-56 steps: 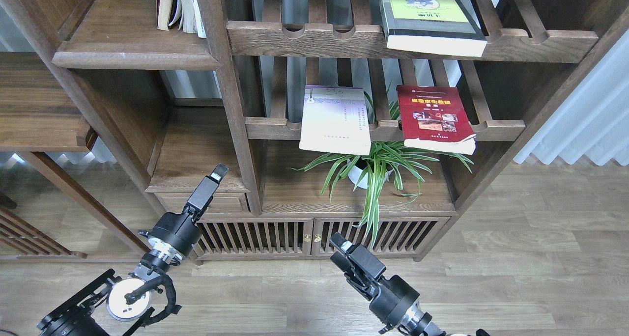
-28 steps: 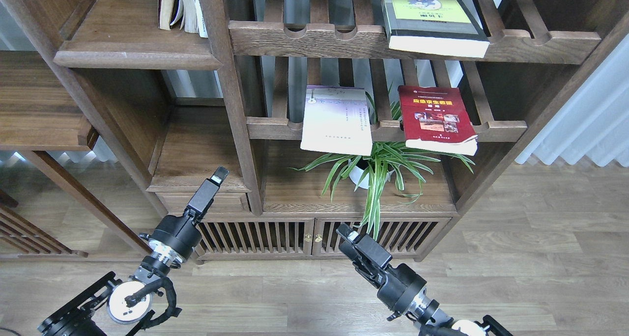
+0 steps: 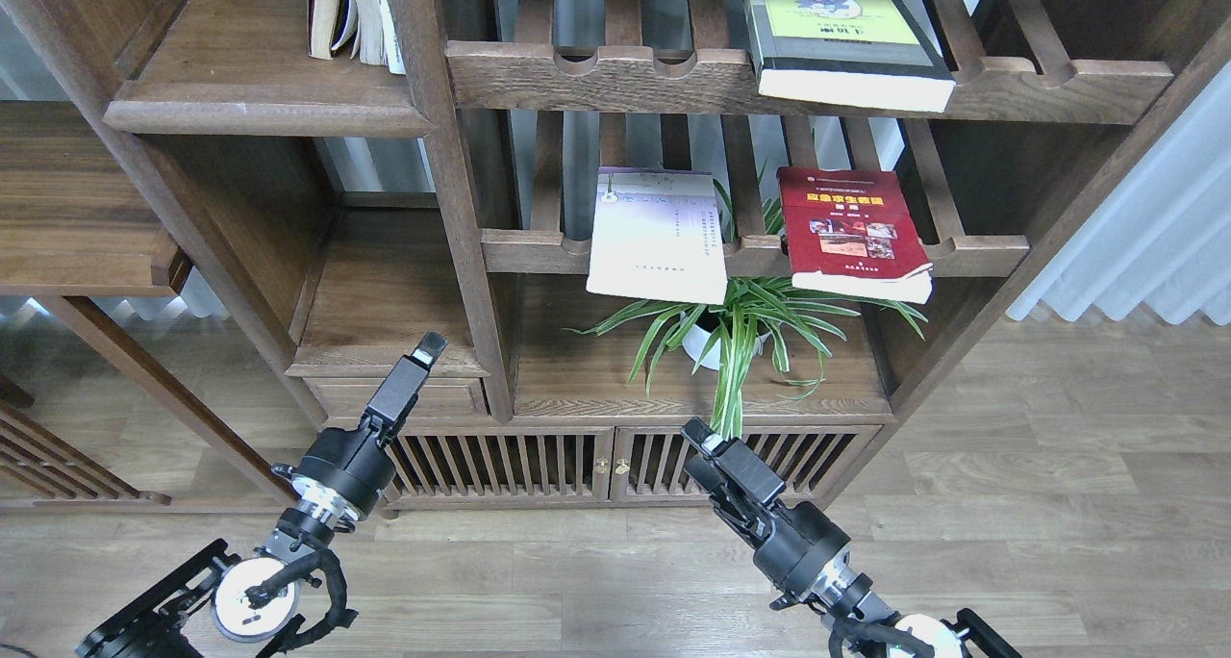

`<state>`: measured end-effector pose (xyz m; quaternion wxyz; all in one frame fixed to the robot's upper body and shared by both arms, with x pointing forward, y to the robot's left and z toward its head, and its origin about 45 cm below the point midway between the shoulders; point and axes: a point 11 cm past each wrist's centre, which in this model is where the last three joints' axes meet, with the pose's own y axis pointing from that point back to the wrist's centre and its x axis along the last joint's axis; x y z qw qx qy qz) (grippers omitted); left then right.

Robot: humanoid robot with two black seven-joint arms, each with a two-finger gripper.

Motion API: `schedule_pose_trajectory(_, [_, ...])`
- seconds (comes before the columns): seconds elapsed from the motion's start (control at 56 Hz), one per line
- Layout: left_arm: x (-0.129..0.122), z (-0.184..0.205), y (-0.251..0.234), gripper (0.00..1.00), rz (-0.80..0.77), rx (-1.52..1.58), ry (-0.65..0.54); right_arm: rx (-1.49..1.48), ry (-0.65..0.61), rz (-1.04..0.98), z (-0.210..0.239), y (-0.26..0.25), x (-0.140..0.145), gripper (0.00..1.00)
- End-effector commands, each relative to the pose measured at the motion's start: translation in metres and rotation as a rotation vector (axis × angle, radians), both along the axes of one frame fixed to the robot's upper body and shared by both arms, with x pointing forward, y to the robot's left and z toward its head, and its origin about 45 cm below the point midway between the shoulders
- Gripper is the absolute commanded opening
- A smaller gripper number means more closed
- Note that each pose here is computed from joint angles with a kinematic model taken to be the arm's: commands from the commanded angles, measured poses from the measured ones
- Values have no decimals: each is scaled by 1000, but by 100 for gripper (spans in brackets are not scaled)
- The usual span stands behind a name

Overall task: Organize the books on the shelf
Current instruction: 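Raise the right gripper toward the red book on the middle shelf, then reach the right gripper up and grasp the red book's lower edge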

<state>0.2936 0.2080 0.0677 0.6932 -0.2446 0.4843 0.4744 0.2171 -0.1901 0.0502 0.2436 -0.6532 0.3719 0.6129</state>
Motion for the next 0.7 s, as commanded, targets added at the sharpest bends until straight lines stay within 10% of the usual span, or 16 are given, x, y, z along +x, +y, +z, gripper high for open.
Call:
schedule_pose_trajectory(0.0, [1,0,1,100,2,2,-2,16,5,-24,0,-1,-1,99])
schedule_pose_trajectory(0.679, [0,-15,15,100,31,45,37,116,-74,-312,25,-51,55,99])
